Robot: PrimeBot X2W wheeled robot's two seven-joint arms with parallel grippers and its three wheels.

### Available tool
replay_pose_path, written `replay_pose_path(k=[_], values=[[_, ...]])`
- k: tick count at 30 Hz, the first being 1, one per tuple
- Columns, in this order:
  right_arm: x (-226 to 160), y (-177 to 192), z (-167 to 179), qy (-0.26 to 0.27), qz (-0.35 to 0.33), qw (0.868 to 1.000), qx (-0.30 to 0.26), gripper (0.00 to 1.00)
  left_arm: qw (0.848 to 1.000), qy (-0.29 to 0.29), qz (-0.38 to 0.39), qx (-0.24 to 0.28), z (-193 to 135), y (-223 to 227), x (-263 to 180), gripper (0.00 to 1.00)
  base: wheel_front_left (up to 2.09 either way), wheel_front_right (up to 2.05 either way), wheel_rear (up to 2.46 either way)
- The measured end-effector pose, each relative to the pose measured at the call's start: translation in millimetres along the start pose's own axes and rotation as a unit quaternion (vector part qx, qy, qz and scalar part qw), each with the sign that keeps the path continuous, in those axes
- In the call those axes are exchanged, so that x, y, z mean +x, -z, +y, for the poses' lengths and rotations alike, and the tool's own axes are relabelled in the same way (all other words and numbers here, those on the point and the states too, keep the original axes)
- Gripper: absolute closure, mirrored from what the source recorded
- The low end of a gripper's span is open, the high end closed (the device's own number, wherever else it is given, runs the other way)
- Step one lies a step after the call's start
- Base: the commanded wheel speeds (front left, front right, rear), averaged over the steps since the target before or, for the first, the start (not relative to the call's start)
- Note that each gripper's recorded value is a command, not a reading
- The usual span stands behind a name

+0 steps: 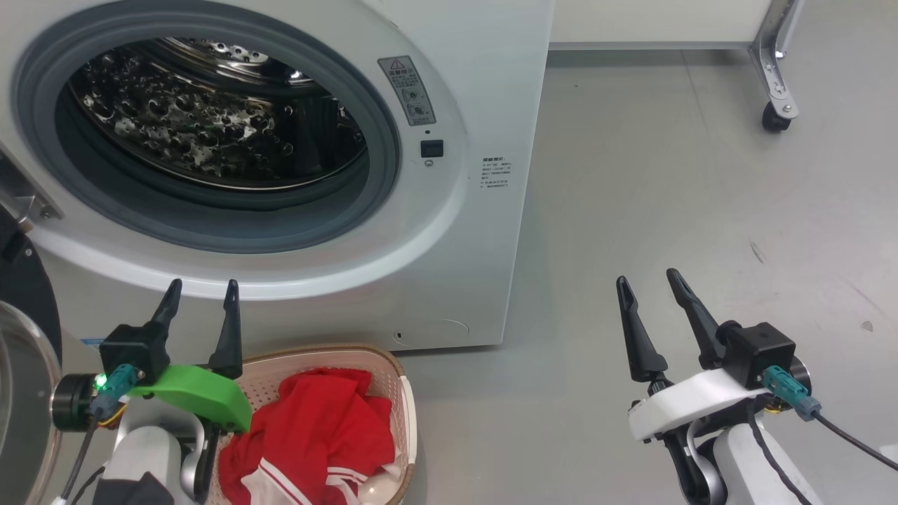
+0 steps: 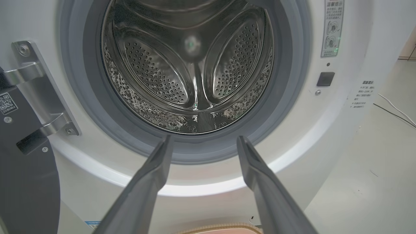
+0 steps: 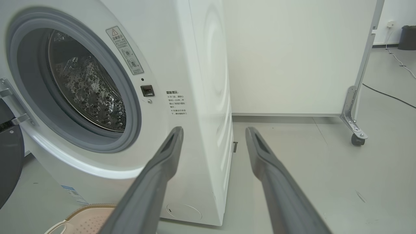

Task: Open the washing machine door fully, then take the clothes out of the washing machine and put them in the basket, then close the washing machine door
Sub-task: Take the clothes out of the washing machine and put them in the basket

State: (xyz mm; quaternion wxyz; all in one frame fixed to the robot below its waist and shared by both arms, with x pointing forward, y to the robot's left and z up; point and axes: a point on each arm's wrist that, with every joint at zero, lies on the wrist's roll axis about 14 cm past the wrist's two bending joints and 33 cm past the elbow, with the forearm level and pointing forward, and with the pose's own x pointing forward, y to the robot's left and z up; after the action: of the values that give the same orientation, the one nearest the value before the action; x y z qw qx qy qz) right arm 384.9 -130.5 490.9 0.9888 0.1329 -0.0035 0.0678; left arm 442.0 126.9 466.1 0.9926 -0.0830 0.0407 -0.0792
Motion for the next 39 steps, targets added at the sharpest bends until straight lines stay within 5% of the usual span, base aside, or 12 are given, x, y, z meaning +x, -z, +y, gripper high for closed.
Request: replay_pose_path(k=[39], values=[[-7, -4, 5, -0.007, -0.008, 1.000, 0.006, 0.00, 1.000, -0.003, -0.021, 0.004, -5, -4, -38, 0.00, 0.00, 0.00, 0.00]])
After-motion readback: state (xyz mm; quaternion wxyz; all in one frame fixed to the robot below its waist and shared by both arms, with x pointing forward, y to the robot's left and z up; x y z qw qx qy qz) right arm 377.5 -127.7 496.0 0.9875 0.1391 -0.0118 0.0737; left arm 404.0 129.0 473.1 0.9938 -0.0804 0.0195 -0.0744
